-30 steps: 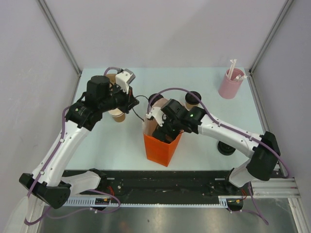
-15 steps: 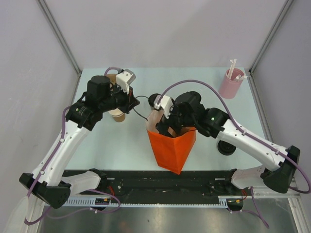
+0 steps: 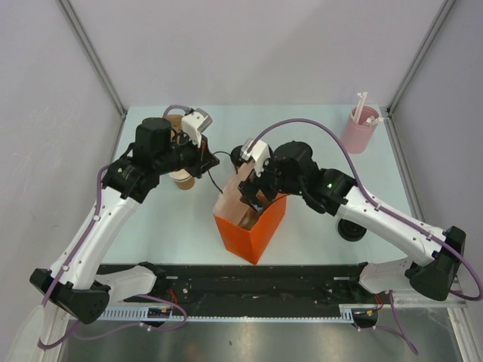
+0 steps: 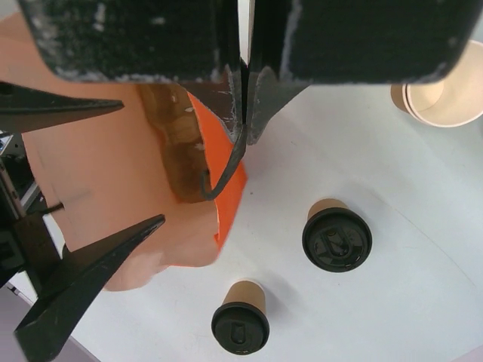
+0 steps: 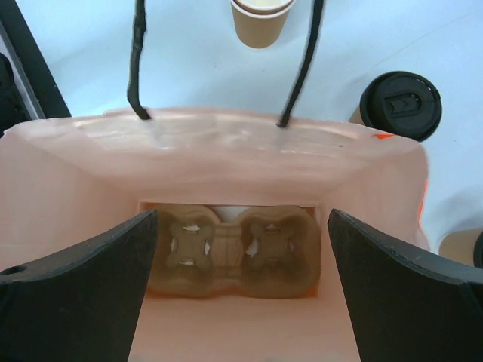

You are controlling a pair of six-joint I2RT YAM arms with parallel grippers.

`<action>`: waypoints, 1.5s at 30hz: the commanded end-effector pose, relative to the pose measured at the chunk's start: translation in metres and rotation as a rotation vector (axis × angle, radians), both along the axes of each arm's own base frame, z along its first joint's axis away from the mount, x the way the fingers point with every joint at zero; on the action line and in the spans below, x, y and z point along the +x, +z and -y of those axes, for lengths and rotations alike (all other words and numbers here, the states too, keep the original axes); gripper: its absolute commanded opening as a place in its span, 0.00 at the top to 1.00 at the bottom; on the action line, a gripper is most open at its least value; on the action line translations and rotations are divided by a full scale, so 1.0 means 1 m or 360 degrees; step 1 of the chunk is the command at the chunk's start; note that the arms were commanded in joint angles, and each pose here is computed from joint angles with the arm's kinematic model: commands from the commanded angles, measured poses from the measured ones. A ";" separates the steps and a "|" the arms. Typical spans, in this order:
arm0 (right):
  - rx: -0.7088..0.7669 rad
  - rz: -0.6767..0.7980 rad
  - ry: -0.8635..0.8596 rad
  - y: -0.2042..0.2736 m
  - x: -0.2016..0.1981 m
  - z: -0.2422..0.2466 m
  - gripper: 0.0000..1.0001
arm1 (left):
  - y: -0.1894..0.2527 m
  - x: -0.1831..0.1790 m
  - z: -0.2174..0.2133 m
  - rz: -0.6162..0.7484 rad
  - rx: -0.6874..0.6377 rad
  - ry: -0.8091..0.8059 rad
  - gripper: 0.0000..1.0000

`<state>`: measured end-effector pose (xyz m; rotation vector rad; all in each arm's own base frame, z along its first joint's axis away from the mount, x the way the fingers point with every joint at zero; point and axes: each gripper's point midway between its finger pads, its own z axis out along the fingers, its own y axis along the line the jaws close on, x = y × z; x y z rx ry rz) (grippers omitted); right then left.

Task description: Pack the takeout coffee

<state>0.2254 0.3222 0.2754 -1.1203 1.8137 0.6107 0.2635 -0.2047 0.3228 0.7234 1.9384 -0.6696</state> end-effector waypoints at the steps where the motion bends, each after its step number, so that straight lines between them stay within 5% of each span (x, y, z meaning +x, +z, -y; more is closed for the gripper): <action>1: 0.0266 0.0119 -0.0032 0.041 -0.002 -0.017 0.00 | 0.010 -0.006 0.007 0.0050 -0.0039 -0.0083 0.99; 12: 0.0405 0.0209 -0.0089 0.076 -0.007 -0.002 0.00 | 0.003 -0.003 0.006 0.0044 -0.0012 -0.0066 1.00; 22: 0.0856 0.0318 0.0009 0.161 -0.036 0.011 0.00 | 0.004 -0.003 0.001 0.0059 -0.0001 -0.0042 1.00; 27: 0.1029 0.0397 -0.0372 0.207 -0.016 0.064 0.00 | 0.008 -0.010 0.002 0.0073 -0.0018 -0.0078 0.99; 34: 0.0637 0.0340 -0.1021 0.155 0.074 0.154 0.02 | 0.006 -0.016 0.001 0.0062 -0.0013 -0.0106 1.00; 36: 0.0508 0.0206 -0.0890 0.131 0.093 0.154 0.05 | 0.004 -0.016 -0.002 0.0047 -0.0015 -0.0090 1.00; 40: 0.0016 -0.0184 -0.0918 0.027 0.155 0.176 0.26 | -0.002 -0.017 -0.007 -0.0010 -0.0045 -0.0062 1.00; 45: -0.0203 -0.0059 -0.0717 -0.017 0.193 0.151 0.30 | -0.003 -0.017 -0.007 -0.0035 -0.0069 -0.0079 1.00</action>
